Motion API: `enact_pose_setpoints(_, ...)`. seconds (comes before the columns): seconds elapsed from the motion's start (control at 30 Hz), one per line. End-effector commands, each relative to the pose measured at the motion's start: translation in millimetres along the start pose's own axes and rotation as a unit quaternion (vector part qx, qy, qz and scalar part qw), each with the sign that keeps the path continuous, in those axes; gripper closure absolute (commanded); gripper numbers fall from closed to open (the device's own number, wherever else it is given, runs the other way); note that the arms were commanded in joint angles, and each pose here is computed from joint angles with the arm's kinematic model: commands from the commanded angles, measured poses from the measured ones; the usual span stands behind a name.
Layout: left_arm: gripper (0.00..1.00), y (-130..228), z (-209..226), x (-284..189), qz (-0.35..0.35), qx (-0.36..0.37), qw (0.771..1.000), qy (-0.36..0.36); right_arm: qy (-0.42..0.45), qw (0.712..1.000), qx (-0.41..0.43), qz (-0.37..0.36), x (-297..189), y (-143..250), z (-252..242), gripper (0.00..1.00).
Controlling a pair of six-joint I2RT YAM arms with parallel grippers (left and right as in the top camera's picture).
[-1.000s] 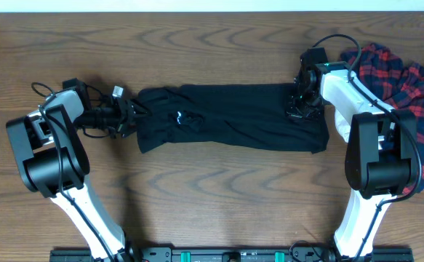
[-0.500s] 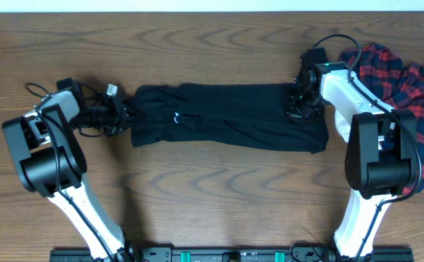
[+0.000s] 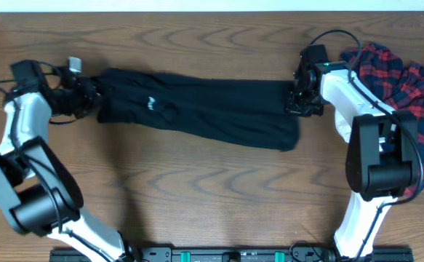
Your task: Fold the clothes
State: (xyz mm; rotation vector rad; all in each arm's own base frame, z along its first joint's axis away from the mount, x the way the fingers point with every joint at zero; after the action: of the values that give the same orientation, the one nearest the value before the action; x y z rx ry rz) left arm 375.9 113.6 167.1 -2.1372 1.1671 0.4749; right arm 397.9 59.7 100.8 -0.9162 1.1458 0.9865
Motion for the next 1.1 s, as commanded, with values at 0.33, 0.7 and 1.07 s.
enact_pose_setpoints(0.33, 0.94, -16.0, 1.6, -25.0, -0.039, 0.009, 0.996, -0.077, -0.038, 0.993, -0.027, -0.112, -89.6, -4.0, 13.4, 0.90)
enact_pose_setpoints(0.7, 0.93, -25.1, 20.7, -62.1, -0.077, -0.018, 0.992, -0.097, -0.028, 0.994, -0.020, -0.099, -89.6, -1.4, 6.6, 0.92)
enact_pose_setpoints(1.07, 0.94, -23.3, 49.6, -85.1, -0.089, -0.037, 0.972, -0.213, -0.023, 0.996, -0.018, -0.087, -88.9, 2.0, 4.5, 0.92)
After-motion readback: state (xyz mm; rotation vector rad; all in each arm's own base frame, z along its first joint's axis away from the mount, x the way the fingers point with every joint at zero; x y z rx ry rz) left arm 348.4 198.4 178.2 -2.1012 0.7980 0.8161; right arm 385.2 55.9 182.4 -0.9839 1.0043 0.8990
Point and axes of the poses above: each gripper's point midway between its finger pads, its own x axis out along the fingers, its own z axis along the line the jaws close on, y = z × x, the point moved 9 cm from there along -x, back along the fingers, and after that the axes turned 9 degrees about x, right-handed, at the moved point
